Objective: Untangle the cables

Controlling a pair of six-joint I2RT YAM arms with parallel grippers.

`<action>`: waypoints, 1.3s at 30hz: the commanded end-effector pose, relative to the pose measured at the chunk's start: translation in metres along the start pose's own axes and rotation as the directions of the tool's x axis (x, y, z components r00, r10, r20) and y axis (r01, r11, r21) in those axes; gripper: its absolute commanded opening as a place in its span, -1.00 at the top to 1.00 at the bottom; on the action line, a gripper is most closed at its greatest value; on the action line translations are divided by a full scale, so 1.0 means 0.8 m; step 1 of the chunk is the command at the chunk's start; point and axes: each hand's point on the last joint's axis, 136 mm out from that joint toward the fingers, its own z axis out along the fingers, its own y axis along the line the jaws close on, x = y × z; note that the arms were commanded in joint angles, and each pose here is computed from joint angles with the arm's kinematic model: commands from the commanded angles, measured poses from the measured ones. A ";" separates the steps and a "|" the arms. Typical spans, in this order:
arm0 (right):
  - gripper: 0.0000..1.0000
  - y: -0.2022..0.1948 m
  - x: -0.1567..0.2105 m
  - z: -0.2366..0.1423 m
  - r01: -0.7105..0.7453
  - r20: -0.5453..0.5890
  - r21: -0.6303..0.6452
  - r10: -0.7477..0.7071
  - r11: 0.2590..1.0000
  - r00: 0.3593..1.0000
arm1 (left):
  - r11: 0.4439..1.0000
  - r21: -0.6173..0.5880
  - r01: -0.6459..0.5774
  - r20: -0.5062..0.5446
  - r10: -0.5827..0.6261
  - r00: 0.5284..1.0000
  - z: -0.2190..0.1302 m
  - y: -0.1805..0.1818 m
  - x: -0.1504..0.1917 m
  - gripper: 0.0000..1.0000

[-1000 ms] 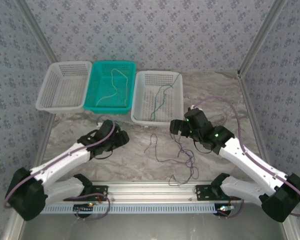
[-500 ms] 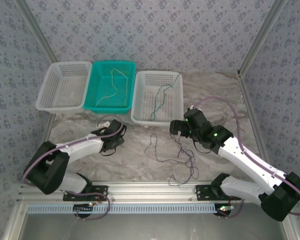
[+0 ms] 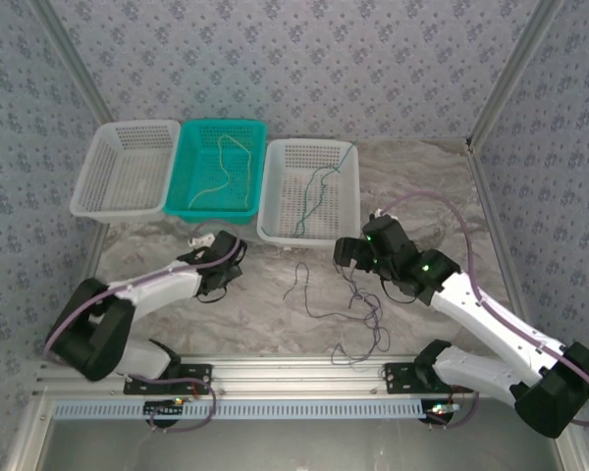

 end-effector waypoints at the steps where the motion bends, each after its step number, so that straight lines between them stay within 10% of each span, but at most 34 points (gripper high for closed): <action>1: -1.00 0.017 0.023 0.012 0.010 -0.020 -0.083 -0.012 0.996 1.000 | 0.968 0.234 -0.090 0.069 0.076 0.995 -0.066 -0.061 -0.041 1.00; 7: -1.00 0.042 0.075 0.046 0.126 -0.010 -0.172 -0.129 0.977 0.992 | 0.843 0.438 -0.313 0.132 0.284 0.950 -0.168 -0.133 -0.078 1.00; 13: -1.00 -0.024 0.114 0.099 0.153 -0.080 0.152 -0.142 0.976 0.987 | 0.774 0.524 -0.356 0.246 0.262 0.933 -0.243 -0.165 -0.121 1.00; 29: -0.64 -0.083 0.145 0.127 0.160 -0.146 0.407 -0.110 0.899 0.983 | 0.800 0.490 -0.345 0.606 -0.029 0.795 -0.429 -0.173 -0.345 1.00; 39: -0.02 -0.071 0.139 0.126 0.176 -0.153 0.373 -0.127 0.911 0.980 | 0.858 0.286 -0.426 0.810 0.021 0.586 -0.461 -0.188 -0.471 1.00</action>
